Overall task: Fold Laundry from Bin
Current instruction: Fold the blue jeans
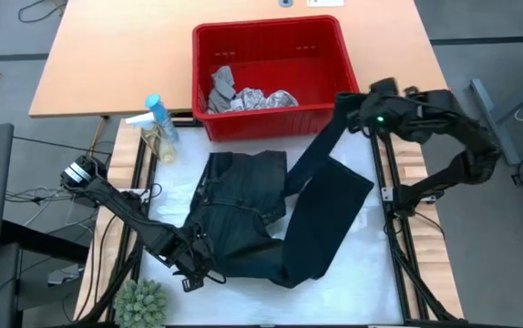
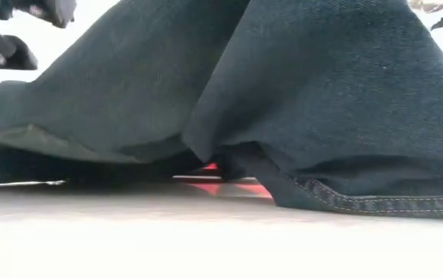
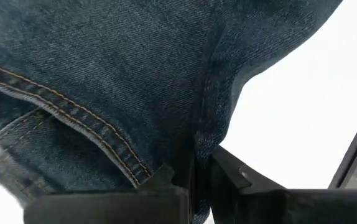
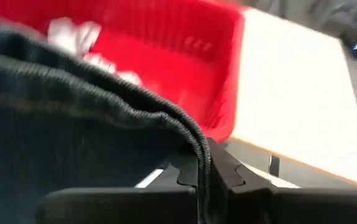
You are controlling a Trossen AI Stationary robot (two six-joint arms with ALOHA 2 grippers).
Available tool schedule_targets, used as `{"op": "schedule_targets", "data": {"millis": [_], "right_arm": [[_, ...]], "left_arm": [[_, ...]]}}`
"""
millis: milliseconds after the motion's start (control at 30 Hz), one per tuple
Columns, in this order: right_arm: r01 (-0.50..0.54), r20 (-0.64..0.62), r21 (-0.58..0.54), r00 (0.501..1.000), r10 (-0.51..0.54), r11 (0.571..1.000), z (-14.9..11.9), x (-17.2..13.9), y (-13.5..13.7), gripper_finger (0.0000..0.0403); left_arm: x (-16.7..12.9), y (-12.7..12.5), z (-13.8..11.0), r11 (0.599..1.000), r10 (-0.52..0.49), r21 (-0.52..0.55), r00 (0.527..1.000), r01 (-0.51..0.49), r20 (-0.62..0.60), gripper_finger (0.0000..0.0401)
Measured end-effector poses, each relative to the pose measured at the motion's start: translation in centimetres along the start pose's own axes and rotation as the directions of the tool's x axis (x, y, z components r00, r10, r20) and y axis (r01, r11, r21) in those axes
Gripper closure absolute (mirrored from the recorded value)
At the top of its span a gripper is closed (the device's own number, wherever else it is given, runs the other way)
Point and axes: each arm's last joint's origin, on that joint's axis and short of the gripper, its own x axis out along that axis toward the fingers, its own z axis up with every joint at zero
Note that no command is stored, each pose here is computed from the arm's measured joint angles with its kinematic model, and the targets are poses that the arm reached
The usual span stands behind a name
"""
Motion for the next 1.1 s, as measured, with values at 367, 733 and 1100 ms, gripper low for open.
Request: {"op": "schedule_targets", "data": {"millis": [367, 733, 1100], "right_arm": [[0.071, 0.218, 0.182, 0.97, -0.111, 0.981, 0.7, -1.6, -1.3, 0.0374], [0.469, 0.385, -0.023, 0.819, -0.425, 0.883, 1.4, -1.0, -1.2, 0.0374], [0.411, 0.341, -0.418, 0.897, -0.279, 0.81, 2.0, -1.6, -0.6, 0.0374]], "left_arm": [[3.6, 0.9, -0.8, 0.973, -0.167, -0.157, 0.986, 0.169, 0.023, 0.039], [5.0, 2.3, -0.7, 0.965, -0.181, -0.187, 0.983, 0.185, 0.041, 0.039], [4.7, 2.5, 0.6, 0.939, -0.23, -0.238, 0.968, 0.248, 0.101, 0.039]]}}
